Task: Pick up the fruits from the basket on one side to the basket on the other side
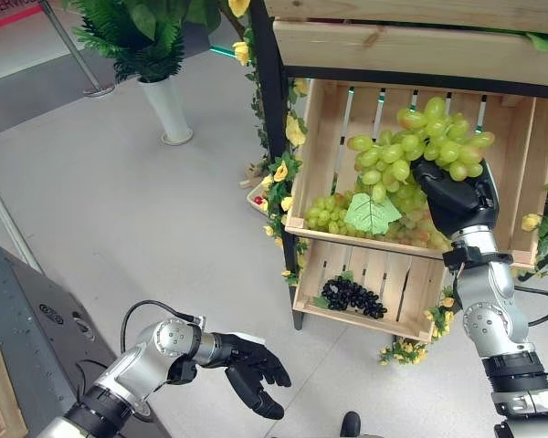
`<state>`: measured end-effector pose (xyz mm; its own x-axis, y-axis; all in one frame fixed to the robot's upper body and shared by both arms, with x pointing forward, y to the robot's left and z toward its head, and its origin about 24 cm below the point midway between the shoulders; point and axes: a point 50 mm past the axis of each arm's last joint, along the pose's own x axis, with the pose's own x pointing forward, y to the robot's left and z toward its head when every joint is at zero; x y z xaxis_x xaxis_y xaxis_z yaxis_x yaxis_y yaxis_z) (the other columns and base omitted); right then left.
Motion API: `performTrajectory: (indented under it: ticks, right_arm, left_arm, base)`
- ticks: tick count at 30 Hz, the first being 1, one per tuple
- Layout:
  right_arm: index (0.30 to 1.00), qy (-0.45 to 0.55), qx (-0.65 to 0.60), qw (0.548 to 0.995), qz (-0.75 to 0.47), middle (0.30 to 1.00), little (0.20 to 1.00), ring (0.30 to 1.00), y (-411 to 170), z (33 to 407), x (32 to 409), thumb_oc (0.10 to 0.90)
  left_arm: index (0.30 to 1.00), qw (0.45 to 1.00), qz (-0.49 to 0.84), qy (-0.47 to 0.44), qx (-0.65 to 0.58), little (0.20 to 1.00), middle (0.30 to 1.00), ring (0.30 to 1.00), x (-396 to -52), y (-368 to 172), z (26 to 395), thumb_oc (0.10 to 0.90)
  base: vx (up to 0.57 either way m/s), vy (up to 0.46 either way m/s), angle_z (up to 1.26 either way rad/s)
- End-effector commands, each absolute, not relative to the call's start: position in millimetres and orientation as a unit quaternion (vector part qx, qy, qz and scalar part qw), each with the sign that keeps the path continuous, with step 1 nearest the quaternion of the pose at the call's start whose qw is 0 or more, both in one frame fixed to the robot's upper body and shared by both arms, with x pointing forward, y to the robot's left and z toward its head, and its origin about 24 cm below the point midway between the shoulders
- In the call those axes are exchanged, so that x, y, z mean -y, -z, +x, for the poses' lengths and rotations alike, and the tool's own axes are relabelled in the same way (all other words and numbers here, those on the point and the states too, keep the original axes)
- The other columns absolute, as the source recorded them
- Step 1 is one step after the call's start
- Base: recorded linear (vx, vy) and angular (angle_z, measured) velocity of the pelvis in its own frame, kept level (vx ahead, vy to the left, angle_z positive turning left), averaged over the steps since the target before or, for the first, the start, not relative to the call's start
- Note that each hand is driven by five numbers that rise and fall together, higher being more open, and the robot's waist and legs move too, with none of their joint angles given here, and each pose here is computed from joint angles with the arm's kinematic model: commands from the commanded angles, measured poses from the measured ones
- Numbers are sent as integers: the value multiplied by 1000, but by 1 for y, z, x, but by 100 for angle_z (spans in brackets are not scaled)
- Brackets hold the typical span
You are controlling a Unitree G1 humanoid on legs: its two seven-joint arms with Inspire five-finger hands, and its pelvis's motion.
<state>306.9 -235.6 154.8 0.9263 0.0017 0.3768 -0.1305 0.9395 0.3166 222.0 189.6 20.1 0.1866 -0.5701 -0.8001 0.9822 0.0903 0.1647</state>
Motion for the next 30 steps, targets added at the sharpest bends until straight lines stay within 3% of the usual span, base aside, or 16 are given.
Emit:
performTrajectory:
  ticks: [1, 10, 17, 18, 19, 20, 30]
  right_arm:
    - [300, -31, 348, 935, 61, 300, 300, 300, -246, 316, 240, 400]
    - [300, 105, 278, 944, -143, 300, 300, 300, -247, 333, 280, 400]
    - [300, 229, 164, 911, -300, 300, 300, 300, -241, 341, 321, 400]
    - [441, 235, 150, 908, -314, 441, 441, 441, -240, 341, 325, 494]
    - [709, 241, 131, 902, -334, 709, 709, 709, -239, 342, 331, 673]
    - [900, 244, 109, 896, -355, 900, 900, 900, -237, 342, 335, 800]
    - [900, 258, -19, 820, -511, 900, 900, 900, -232, 337, 361, 800]
  left_arm:
    - [900, 671, 387, 588, -233, 900, 900, 900, -179, -48, 237, 800]
    - [900, 664, 393, 593, -229, 900, 900, 900, -178, -52, 238, 800]
    - [900, 658, 395, 599, -229, 900, 900, 900, -181, -58, 236, 800]
    - [900, 656, 397, 600, -230, 900, 900, 900, -182, -58, 235, 800]
    - [900, 654, 398, 600, -230, 900, 900, 900, -182, -58, 235, 800]
    - [900, 653, 400, 600, -230, 900, 900, 900, -183, -59, 236, 800]
    - [900, 660, 414, 585, -223, 900, 900, 900, -193, -72, 239, 800]
  base:
    - [24, 9, 7]
    - [28, 3, 7]
    - [3, 0, 1]
    - [10, -15, 5]
    - [7, -12, 8]
    - [5, -11, 15]
    - [1, -2, 3]
